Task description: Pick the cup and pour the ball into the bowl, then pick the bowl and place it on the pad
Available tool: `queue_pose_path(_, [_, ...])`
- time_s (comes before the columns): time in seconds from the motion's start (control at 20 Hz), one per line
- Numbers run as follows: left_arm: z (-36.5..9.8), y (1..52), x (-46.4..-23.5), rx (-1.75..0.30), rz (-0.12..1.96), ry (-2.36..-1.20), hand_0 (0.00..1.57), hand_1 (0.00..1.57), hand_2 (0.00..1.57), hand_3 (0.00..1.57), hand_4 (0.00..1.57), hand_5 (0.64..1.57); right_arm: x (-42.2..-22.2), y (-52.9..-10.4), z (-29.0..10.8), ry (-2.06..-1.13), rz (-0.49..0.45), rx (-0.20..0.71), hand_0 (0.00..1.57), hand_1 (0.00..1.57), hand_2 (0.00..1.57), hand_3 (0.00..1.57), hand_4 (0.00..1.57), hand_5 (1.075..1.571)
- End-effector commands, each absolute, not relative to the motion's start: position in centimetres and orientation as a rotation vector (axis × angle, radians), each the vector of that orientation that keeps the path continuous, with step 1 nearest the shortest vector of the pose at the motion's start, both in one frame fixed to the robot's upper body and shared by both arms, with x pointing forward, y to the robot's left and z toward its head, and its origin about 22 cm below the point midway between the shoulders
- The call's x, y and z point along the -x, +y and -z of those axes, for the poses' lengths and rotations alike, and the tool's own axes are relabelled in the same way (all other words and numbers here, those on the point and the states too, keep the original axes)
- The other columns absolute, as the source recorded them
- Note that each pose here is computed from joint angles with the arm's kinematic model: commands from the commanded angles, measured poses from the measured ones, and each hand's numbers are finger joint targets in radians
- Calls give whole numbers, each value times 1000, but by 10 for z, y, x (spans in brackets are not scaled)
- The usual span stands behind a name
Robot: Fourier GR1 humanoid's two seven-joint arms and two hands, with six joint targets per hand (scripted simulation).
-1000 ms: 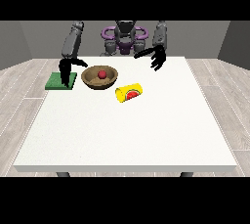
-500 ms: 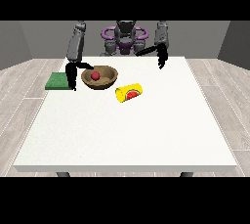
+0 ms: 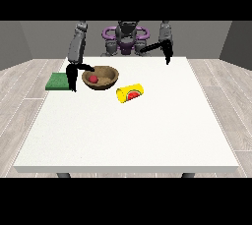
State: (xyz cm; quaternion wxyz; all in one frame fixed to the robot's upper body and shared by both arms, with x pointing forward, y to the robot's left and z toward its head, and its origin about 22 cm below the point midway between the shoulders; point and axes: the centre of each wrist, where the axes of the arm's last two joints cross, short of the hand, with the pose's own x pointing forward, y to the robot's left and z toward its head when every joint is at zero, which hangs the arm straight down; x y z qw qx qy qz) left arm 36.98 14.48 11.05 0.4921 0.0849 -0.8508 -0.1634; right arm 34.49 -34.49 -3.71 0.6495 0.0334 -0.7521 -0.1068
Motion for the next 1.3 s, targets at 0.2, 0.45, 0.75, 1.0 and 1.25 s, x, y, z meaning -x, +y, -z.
queue_pose_path(0.2, [-92, 152, -369, -227, 376, -1969, 0, 0, 0, 0, 0, 1564, -363, -287, 43, -1582, 266, -150, 0, 0, 0, 0, 362, 1546])
queue_pose_path(0.45, [-81, 168, -358, -178, 396, -1954, 0, 0, 0, 0, 0, 1564, -354, -274, 62, -1551, 315, -149, 0, 0, 0, 0, 366, 1547])
queue_pose_path(0.75, [-109, 147, -358, -114, 429, -2025, 0, 0, 0, 0, 0, 1568, -330, -296, 87, -1339, 255, 114, 1571, 1571, 1571, 1571, 1045, 1553])
queue_pose_path(1.0, [-82, 197, -369, -189, 341, -1960, 0, 0, 0, 0, 0, 1570, -361, -294, 49, -1321, 162, 172, 1571, 1571, 1571, 1571, 1029, 1550])
queue_pose_path(1.25, [-61, 237, -365, -233, 286, -1876, 0, 0, 0, 0, 0, 1570, -377, -281, 30, -1246, 150, 196, 1571, 1571, 1571, 1571, 1020, 1552])
